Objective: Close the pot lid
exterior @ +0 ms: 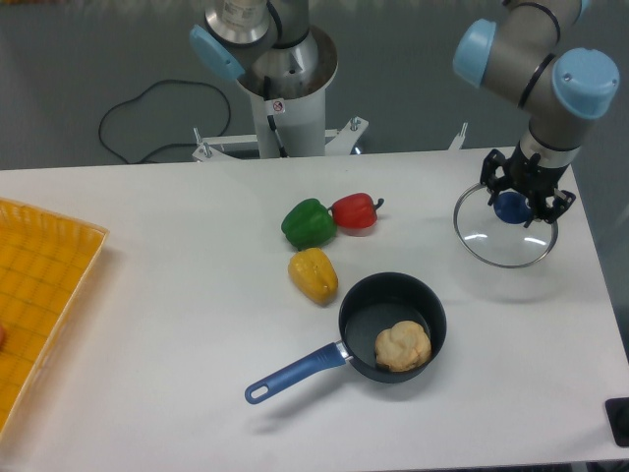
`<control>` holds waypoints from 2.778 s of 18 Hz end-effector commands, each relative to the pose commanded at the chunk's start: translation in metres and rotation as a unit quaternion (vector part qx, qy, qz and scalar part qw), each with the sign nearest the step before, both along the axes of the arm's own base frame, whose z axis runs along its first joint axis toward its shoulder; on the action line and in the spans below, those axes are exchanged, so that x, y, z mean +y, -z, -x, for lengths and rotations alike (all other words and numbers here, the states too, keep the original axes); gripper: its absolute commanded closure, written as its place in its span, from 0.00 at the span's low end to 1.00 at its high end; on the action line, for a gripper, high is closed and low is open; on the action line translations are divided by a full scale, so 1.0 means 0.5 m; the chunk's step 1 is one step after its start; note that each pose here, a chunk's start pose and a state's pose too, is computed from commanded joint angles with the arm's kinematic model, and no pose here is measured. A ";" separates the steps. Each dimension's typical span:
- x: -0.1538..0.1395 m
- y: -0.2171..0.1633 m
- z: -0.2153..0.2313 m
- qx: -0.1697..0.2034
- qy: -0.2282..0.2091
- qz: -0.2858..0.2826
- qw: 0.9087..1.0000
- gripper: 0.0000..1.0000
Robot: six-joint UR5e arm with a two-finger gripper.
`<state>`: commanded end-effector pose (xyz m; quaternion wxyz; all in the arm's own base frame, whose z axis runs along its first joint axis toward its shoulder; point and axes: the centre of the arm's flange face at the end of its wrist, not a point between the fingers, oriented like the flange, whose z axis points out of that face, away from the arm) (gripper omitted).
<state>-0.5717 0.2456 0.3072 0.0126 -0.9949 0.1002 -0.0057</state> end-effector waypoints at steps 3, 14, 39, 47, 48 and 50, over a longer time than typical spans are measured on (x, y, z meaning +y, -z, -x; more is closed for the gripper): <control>0.007 0.003 -0.004 -0.001 0.003 0.000 1.000 0.52; 0.025 -0.020 -0.027 0.003 0.005 -0.001 1.000 0.52; 0.290 -0.049 -0.170 0.014 -0.003 -0.012 1.000 0.52; 0.361 -0.048 -0.192 0.015 -0.016 -0.010 1.000 0.52; 0.363 -0.045 -0.191 0.014 -0.020 -0.009 1.000 0.52; 0.383 -0.042 -0.202 0.014 -0.018 -0.008 1.000 0.52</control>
